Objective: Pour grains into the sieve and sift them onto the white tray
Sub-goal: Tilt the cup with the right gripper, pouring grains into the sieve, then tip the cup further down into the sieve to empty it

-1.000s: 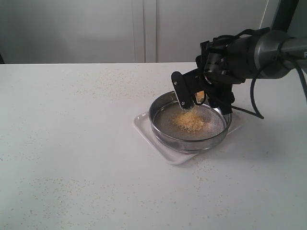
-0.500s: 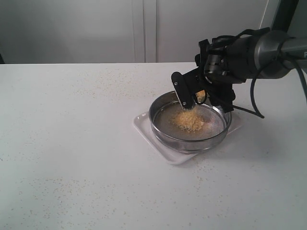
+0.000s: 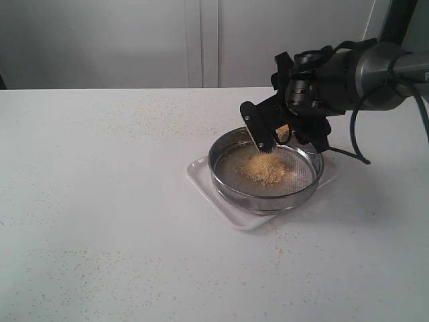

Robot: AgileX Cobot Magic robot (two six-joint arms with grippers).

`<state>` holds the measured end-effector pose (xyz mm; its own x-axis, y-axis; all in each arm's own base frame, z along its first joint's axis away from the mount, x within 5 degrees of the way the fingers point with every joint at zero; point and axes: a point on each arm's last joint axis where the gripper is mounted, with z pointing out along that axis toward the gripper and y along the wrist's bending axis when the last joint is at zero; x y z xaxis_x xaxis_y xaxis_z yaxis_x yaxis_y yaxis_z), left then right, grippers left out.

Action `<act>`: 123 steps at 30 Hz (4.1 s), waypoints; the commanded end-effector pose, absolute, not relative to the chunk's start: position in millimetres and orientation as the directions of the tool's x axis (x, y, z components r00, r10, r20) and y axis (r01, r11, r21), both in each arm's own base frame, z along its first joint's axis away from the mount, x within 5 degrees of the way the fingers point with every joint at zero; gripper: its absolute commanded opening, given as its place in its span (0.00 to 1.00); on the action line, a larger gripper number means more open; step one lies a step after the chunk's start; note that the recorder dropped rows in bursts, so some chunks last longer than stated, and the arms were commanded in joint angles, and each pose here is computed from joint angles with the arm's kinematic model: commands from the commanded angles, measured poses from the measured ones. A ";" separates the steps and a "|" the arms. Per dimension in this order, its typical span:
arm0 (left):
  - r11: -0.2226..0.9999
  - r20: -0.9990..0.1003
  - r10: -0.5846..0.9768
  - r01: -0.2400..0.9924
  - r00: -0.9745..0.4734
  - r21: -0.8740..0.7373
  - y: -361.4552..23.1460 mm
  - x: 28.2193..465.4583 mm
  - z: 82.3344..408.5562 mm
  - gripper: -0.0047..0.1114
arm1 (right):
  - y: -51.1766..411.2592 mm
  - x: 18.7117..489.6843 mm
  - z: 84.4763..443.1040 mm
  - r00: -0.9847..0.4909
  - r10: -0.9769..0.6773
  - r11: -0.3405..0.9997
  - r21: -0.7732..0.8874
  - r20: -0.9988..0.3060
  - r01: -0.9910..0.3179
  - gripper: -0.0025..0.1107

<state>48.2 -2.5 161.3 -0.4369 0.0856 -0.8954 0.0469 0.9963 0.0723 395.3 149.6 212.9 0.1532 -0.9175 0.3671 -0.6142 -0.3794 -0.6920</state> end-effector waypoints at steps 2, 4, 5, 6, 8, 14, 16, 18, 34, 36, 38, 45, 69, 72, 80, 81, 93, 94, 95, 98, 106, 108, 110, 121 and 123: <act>0.996 -0.886 0.087 0.051 -0.456 0.071 -2.8 47.4 156.9 0.04 | 150.1 397.2 220.4 0.168 -0.905 -0.411 -0.701 0.391 -0.583 0.02; 0.996 -0.886 0.087 0.051 -0.456 0.071 -2.8 47.4 156.9 0.04 | 150.0 397.5 220.8 0.171 -0.901 -0.420 -0.700 0.399 -0.578 0.02; 0.996 -0.886 0.087 0.051 -0.456 0.071 -2.8 47.4 156.9 0.04 | 150.0 397.7 221.0 0.172 -0.899 -0.424 -0.700 0.403 -0.575 0.02; 0.996 -0.886 0.087 0.051 -0.456 0.071 -2.8 47.4 156.9 0.04 | 149.9 398.0 221.4 0.175 -0.894 -0.434 -0.698 0.412 -0.569 0.02; 0.996 -0.886 0.087 0.051 -0.456 0.071 -2.8 47.4 156.9 0.04 | 150.0 398.5 222.1 0.182 -0.886 -0.450 -0.697 0.426 -0.559 0.02; 0.996 -0.886 0.087 0.051 -0.456 0.071 -2.8 47.4 156.9 0.04 | 150.7 399.0 222.8 0.193 -0.880 -0.463 -0.697 0.434 -0.547 0.02; 0.996 -0.886 0.087 0.051 -0.456 0.071 -2.8 47.4 156.9 0.04 | 150.8 399.7 223.7 0.201 -0.868 -0.485 -0.694 0.453 -0.532 0.02; 0.996 -0.886 0.087 0.051 -0.456 0.071 -2.8 47.4 156.9 0.04 | 150.6 401.0 225.7 0.196 -0.860 -0.500 -0.699 0.471 -0.512 0.02; 0.996 -0.886 0.087 0.051 -0.456 0.071 -2.8 47.4 156.9 0.04 | 150.3 401.5 237.9 0.196 -0.835 -0.543 -0.709 0.515 -0.450 0.02; 0.996 -0.886 0.087 0.051 -0.456 0.071 -2.8 47.4 156.9 0.04 | 149.5 400.2 241.4 0.191 -0.836 -0.540 -0.713 0.514 -0.446 0.02; 0.996 -0.886 0.087 0.051 -0.456 0.071 -2.8 47.4 156.9 0.04 | 149.3 399.8 242.7 0.189 -0.838 -0.538 -0.716 0.512 -0.445 0.02; 0.996 -0.886 0.087 0.051 -0.456 0.071 -2.8 47.4 156.9 0.04 | 156.7 394.7 245.8 0.187 -0.840 -0.534 -0.719 0.509 -0.444 0.02; 0.996 -0.886 0.087 0.051 -0.456 0.071 -2.8 47.4 156.9 0.04 | 163.2 378.6 232.5 0.164 -0.804 -0.567 -0.652 0.572 -0.503 0.02; 0.996 -0.886 0.087 0.051 -0.456 0.071 -2.8 47.4 156.9 0.04 | 161.5 378.0 231.9 0.153 -0.802 -0.564 -0.646 0.578 -0.514 0.02; 0.996 -0.886 0.087 0.051 -0.456 0.071 -2.8 47.4 156.9 0.04 | 155.3 369.7 216.0 0.165 -0.784 -0.575 -0.599 0.598 -0.557 0.02; 0.996 -0.886 0.087 0.051 -0.456 0.071 -2.8 47.4 156.9 0.04 | 153.9 368.3 213.5 0.165 -0.780 -0.577 -0.590 0.604 -0.565 0.02; 0.996 -0.886 0.087 0.051 -0.456 0.071 -2.8 47.4 156.9 0.04 | 164.7 360.3 210.2 0.182 -0.775 -0.588 -0.584 0.606 -0.560 0.02; 0.996 -0.886 0.087 0.051 -0.456 0.071 -2.8 47.4 156.9 0.04 | 166.7 359.4 210.2 0.186 -0.774 -0.591 -0.584 0.606 -0.557 0.02; 0.996 -0.886 0.087 0.051 -0.456 0.071 -2.8 47.4 156.9 0.04 | 167.8 358.9 210.2 0.188 -0.773 -0.593 -0.584 0.606 -0.555 0.02; 0.996 -0.886 0.087 0.051 -0.456 0.071 -2.8 47.4 156.9 0.04 | 168.8 358.0 210.3 0.187 -0.771 -0.594 -0.582 0.609 -0.555 0.02; 0.996 -0.886 0.087 0.051 -0.456 0.071 -2.8 47.4 156.9 0.04 | 168.7 357.1 211.8 0.173 -0.755 -0.605 -0.572 0.632 -0.554 0.02; 0.996 -0.886 0.087 0.051 -0.456 0.071 -2.8 47.4 156.9 0.04 | 170.8 355.7 212.0 0.174 -0.752 -0.609 -0.570 0.636 -0.552 0.02; 0.996 -0.886 0.087 0.051 -0.456 0.071 -2.8 47.4 156.9 0.04 | 174.0 354.2 212.9 0.177 -0.740 -0.624 -0.565 0.648 -0.540 0.02; 0.996 -0.886 0.087 0.051 -0.456 0.071 -2.8 47.4 156.9 0.04 | 176.9 351.9 217.8 0.140 -0.692 -0.661 -0.545 0.708 -0.516 0.02; 0.996 -0.886 0.087 0.051 -0.456 0.071 -2.8 47.4 156.9 0.04 | 179.7 351.5 219.1 0.145 -0.678 -0.680 -0.540 0.720 -0.497 0.02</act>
<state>48.2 -2.5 161.3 -0.4369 0.0856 -0.8954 0.0469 0.9963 0.0723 353.3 177.4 213.5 0.1569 -0.7028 0.6939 -0.5264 -0.6540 -0.5434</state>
